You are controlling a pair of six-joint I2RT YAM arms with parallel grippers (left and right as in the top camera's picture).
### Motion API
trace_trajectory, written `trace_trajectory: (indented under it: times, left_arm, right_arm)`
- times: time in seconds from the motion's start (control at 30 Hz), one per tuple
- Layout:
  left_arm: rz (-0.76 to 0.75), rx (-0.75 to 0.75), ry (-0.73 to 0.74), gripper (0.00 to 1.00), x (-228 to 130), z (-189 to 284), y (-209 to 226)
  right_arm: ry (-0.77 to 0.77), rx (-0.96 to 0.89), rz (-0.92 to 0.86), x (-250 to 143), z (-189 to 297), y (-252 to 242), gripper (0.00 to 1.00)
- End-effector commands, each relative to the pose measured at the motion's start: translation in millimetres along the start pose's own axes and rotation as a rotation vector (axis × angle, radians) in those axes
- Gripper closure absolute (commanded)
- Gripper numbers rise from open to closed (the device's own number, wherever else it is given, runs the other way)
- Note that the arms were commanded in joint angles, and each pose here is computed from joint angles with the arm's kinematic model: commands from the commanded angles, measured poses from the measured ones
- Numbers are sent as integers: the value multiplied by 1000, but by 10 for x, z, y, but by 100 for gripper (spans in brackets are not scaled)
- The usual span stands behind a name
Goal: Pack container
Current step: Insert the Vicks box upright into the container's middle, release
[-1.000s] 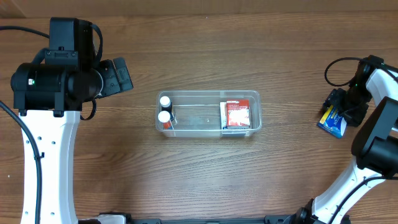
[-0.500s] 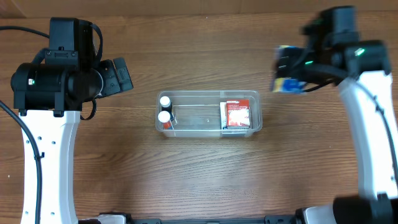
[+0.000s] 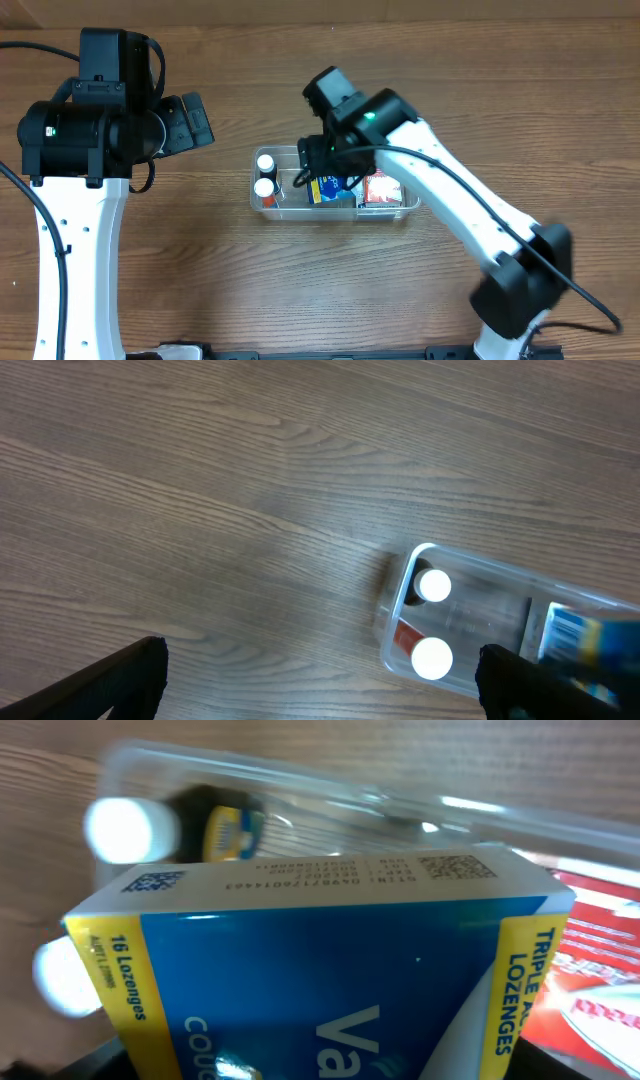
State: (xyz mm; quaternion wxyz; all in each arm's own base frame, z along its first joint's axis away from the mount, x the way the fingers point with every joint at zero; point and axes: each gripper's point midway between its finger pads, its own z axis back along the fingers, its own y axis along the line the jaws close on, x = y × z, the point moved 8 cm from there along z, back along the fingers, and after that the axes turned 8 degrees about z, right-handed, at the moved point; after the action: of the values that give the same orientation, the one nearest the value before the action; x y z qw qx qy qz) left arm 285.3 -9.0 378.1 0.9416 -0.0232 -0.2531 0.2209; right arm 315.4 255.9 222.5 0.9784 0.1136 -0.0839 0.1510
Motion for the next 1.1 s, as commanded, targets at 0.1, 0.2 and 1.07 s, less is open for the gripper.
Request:
trace_trajectory:
  times: [0.1, 0.2, 1.07]
  left_arm:
    - [-18, 10, -5, 0, 19, -13, 13]
    - [-19, 11, -2, 0, 15, -13, 15]
    - [-19, 13, 2, 0, 9, -13, 19]
  right_arm:
    - [89, -47, -27, 46, -475, -70, 21]
    - [86, -67, -35, 81, -552, -120, 21]
    - [72, -98, -88, 148, -586, -376, 21]
